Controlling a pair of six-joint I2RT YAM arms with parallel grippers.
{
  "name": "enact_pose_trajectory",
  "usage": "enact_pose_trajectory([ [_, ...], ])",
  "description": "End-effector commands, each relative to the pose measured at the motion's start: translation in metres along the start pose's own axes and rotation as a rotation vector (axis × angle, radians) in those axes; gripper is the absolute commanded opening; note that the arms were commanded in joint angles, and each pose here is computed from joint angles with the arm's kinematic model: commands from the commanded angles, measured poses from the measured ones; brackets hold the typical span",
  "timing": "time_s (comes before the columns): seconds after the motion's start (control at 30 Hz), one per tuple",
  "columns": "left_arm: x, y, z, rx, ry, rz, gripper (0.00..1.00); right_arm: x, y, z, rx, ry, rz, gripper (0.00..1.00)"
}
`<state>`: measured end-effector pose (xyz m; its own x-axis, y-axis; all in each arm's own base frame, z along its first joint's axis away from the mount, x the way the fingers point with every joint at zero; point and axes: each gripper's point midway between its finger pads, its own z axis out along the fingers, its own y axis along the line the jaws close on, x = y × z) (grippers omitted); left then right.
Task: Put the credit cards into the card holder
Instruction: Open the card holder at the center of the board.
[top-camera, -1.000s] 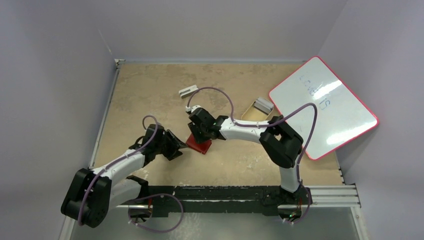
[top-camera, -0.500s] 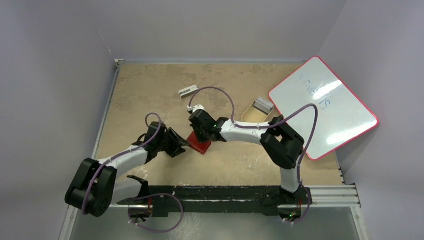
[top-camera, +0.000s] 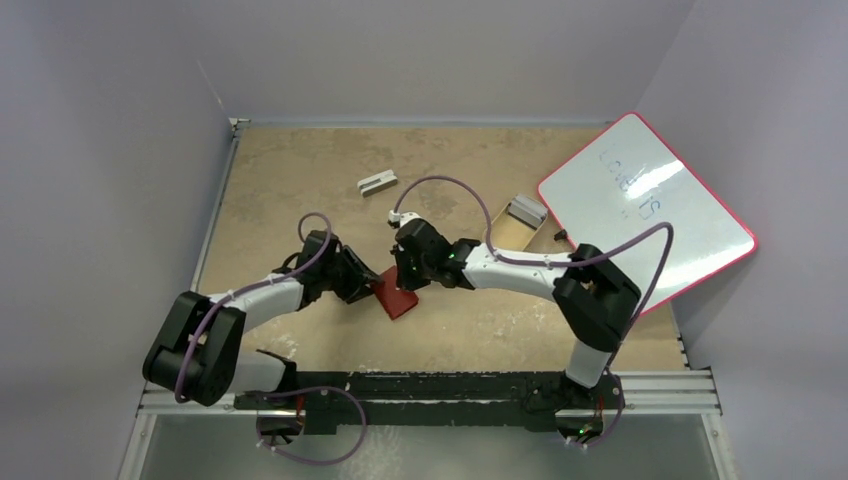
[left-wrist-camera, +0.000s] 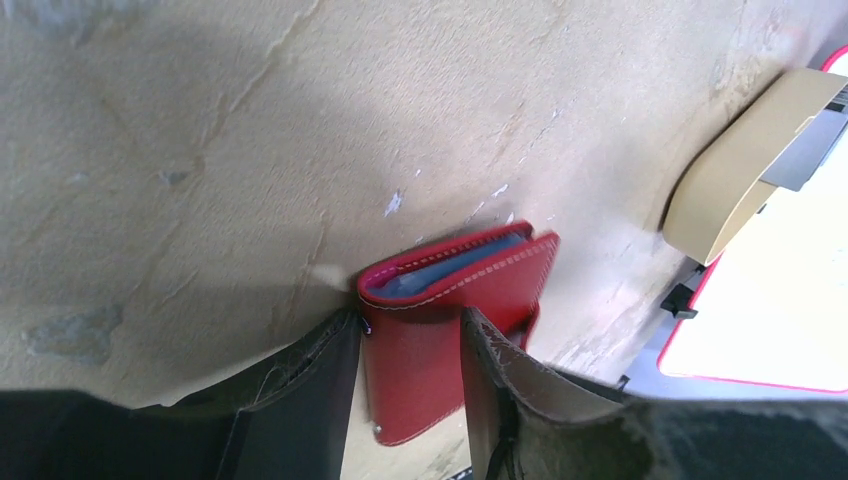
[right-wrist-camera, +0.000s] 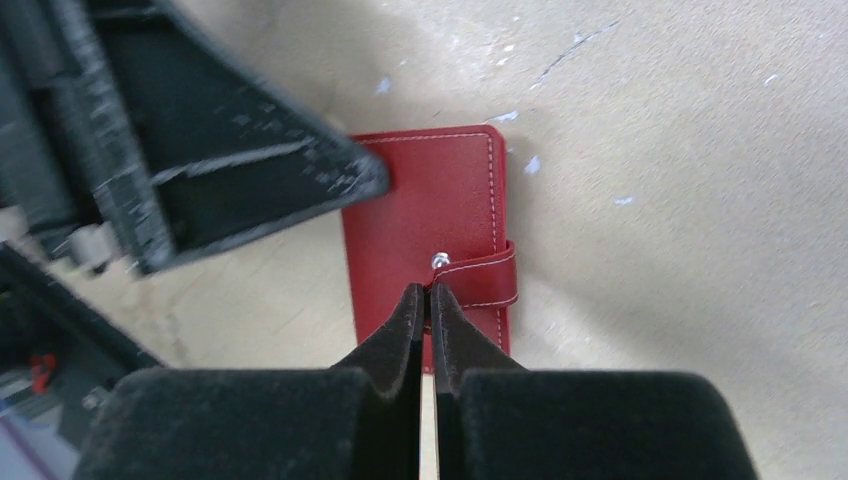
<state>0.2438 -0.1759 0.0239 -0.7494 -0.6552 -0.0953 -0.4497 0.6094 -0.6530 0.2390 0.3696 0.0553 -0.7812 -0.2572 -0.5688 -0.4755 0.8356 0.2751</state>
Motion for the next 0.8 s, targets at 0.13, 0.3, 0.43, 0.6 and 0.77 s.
enact_pose_trajectory([
  [0.13, -0.026, -0.011, 0.005, -0.079, -0.053, 0.115, 0.47, -0.027, 0.033, -0.057, -0.205, -0.130, 0.175, 0.00],
  [0.3, -0.029, -0.021, -0.009, -0.067, -0.059, 0.171, 0.52, -0.031, 0.022, -0.073, -0.189, -0.190, 0.229, 0.00],
  [0.43, -0.030, -0.031, -0.029, -0.047, -0.074, 0.227, 0.58, -0.027, 0.021, -0.076, -0.201, -0.193, 0.247, 0.00],
  [0.6, -0.014, -0.043, -0.043, 0.030, -0.011, 0.283, 0.63, -0.036, 0.038, -0.084, -0.298, -0.221, 0.279, 0.00],
  [0.77, -0.002, -0.038, -0.051, 0.040, 0.037, 0.276, 0.64, -0.047, 0.055, -0.088, -0.376, -0.226, 0.304, 0.00],
])
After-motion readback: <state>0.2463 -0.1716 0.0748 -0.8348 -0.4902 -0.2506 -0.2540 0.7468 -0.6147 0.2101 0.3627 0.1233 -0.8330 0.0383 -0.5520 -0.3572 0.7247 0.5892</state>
